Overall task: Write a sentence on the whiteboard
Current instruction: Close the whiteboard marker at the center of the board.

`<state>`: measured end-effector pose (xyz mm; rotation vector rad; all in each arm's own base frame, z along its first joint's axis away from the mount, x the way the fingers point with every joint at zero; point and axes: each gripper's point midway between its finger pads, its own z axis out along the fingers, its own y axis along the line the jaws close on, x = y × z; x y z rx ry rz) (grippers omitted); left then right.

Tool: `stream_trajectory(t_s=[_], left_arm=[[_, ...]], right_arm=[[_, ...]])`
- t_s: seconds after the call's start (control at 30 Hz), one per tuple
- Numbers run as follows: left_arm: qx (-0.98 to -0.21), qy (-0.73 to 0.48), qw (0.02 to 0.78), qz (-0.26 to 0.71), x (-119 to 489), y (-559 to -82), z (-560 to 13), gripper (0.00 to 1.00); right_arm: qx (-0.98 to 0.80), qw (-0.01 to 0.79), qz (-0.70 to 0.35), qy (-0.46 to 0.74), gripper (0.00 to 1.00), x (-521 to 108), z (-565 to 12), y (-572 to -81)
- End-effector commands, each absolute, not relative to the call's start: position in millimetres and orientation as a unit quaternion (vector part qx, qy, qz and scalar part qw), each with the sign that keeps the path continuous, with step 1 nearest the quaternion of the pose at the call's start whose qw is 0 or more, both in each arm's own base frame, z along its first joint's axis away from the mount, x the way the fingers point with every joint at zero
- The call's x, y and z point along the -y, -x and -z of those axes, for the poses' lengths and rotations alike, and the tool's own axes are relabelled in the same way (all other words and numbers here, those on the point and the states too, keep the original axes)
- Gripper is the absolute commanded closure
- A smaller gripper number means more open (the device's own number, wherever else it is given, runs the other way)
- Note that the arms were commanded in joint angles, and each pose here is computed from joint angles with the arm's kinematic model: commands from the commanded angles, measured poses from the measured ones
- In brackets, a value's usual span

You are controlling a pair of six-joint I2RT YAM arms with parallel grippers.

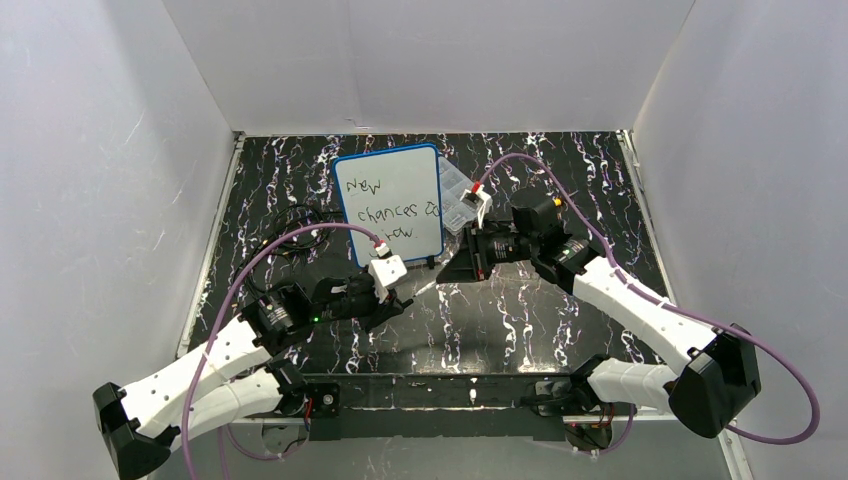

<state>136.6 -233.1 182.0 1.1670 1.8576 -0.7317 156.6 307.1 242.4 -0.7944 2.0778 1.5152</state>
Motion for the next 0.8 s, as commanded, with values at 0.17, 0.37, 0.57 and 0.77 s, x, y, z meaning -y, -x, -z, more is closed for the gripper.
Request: stream_trajectory(t_s=[0.17,0.37,0.57,0.77], left_arm=[[-0.732,-0.459,0.411,0.291,231.1,-136.3,-184.0,1.0],[-0.733,-0.458,0.41,0.29,231.2,-136.8,-184.0,1.0],[-0.733,-0.458,0.412,0.289,230.8,-137.1,-184.6,1.0],[-0.732,-0.458,0.413,0.29,230.9,-137.1,-185.5,1.0]], right_arm=[[-0.742,0.233,-0.553,0.298,0.99,-306.2,-251.3,-156.3],[-0.734,0.226,-0.566,0.301,0.99,-308.6,-254.7,-153.2],[-0.736,0.219,-0.566,0.3,0.99,-308.5,-250.6,-152.1],[-0.734,0.216,-0.57,0.3,0.99,-309.8,-250.4,-151.9]])
